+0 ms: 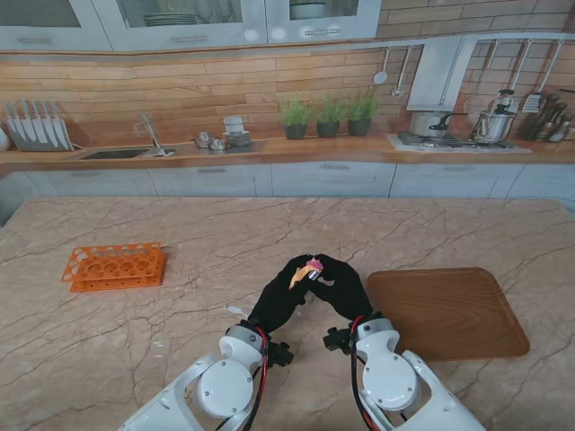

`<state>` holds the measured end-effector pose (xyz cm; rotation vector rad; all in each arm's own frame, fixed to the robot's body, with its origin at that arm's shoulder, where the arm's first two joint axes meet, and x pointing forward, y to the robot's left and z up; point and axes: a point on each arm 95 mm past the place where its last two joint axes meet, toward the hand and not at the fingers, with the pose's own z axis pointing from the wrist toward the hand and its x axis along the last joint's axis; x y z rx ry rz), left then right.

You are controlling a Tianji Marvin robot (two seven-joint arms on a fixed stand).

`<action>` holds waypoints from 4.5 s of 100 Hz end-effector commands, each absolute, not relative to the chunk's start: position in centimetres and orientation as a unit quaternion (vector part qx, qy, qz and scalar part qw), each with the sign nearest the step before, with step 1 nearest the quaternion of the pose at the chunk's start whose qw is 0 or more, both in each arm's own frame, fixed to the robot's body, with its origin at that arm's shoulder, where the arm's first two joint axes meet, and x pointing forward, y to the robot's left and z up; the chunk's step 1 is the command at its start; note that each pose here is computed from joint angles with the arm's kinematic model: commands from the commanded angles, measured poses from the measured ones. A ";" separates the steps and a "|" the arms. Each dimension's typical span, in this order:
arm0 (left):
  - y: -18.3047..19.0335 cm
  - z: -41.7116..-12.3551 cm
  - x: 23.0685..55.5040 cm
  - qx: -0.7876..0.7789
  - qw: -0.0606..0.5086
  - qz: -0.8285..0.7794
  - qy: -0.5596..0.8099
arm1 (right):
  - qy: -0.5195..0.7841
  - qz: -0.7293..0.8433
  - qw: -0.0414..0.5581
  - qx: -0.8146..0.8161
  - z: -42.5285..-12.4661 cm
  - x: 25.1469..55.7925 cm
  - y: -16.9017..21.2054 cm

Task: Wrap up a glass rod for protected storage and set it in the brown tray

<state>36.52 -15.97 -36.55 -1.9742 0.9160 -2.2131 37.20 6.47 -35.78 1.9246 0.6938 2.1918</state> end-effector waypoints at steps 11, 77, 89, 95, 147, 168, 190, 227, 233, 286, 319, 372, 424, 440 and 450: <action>-15.7 -37.2 36.2 -0.644 0.018 -0.705 0.297 | 0.219 0.742 0.077 0.629 -35.0 37.0 6.5; -13.5 -37.4 36.6 -0.646 0.033 -0.710 0.278 | 0.225 0.774 0.165 0.568 -31.7 36.4 1.7; -12.7 -37.1 36.9 -0.641 0.038 -0.715 0.276 | 0.261 0.770 0.210 0.543 -30.5 36.2 -0.3; -12.2 -37.0 37.1 -0.638 0.042 -0.718 0.275 | 0.279 0.766 0.227 0.533 -29.9 36.1 -1.2; -8.4 -36.3 38.1 -0.622 0.072 -0.731 0.270 | 0.576 0.549 0.402 0.453 -26.8 35.0 -9.5; -7.5 -36.2 38.5 -0.615 0.083 -0.733 0.279 | 0.660 0.409 0.444 0.448 -27.5 35.0 -11.1; -6.7 -36.1 38.8 -0.609 0.094 -0.734 0.285 | 0.687 0.335 0.474 0.437 -29.8 35.9 -12.2; -5.9 -36.0 38.9 -0.606 0.106 -0.731 0.293 | 0.697 0.300 0.475 0.446 -34.1 37.7 -12.8; -5.8 -36.0 38.9 -0.606 0.108 -0.731 0.293 | 0.695 0.303 0.474 0.447 -34.5 37.9 -12.8; -5.5 -36.0 38.9 -0.603 0.118 -0.733 0.292 | 0.704 0.279 0.484 0.438 -36.3 38.9 -12.7; -5.4 -35.9 39.1 -0.599 0.117 -0.736 0.292 | 0.693 0.276 0.499 0.442 -35.7 38.1 -13.2; -3.2 -35.0 40.2 -0.591 0.132 -0.726 0.326 | 0.656 0.364 0.515 0.415 -32.1 35.4 -12.5; 1.4 -33.8 40.3 -0.615 0.100 -0.673 0.398 | 0.558 0.535 0.393 0.498 -31.9 31.5 -7.8; 2.1 -33.9 39.6 -0.625 0.082 -0.670 0.392 | 0.502 0.595 0.307 0.547 -32.9 30.6 -5.5; 2.6 -34.0 38.9 -0.613 0.087 -0.675 0.402 | 0.477 0.621 0.264 0.562 -33.4 30.0 -4.2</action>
